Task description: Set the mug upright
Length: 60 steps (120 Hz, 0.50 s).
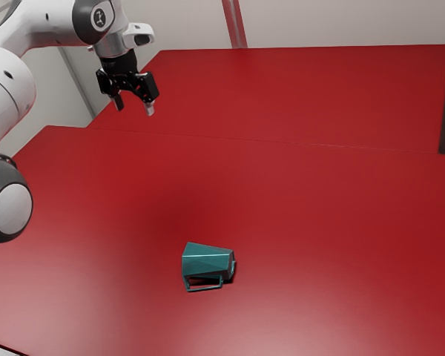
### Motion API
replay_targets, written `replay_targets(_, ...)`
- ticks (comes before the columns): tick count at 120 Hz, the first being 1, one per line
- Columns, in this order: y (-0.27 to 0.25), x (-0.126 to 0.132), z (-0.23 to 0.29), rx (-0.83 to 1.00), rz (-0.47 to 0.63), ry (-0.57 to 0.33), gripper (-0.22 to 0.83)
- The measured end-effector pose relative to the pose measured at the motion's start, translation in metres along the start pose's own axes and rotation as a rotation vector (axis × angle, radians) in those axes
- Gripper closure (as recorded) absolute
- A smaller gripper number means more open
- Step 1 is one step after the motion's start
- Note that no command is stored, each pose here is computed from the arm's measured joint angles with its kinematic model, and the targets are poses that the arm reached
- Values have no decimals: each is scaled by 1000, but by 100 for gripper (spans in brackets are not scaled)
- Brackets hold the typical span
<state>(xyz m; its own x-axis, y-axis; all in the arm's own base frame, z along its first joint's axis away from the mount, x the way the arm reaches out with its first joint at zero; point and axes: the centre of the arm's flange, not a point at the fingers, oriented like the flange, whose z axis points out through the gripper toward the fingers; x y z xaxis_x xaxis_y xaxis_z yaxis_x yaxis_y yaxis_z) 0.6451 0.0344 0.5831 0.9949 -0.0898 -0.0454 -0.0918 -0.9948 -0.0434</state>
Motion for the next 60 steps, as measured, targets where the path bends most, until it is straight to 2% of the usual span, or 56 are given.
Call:
replay_targets(25,0,-2,-1,-8,7,0,0)
replay_targets(36,17,-3,11,-35,36,-22,0)
replay_targets(40,20,-10,19,-56,40,-39,0)
replay_targets(60,14,-82,65,-179,12,-120,0)
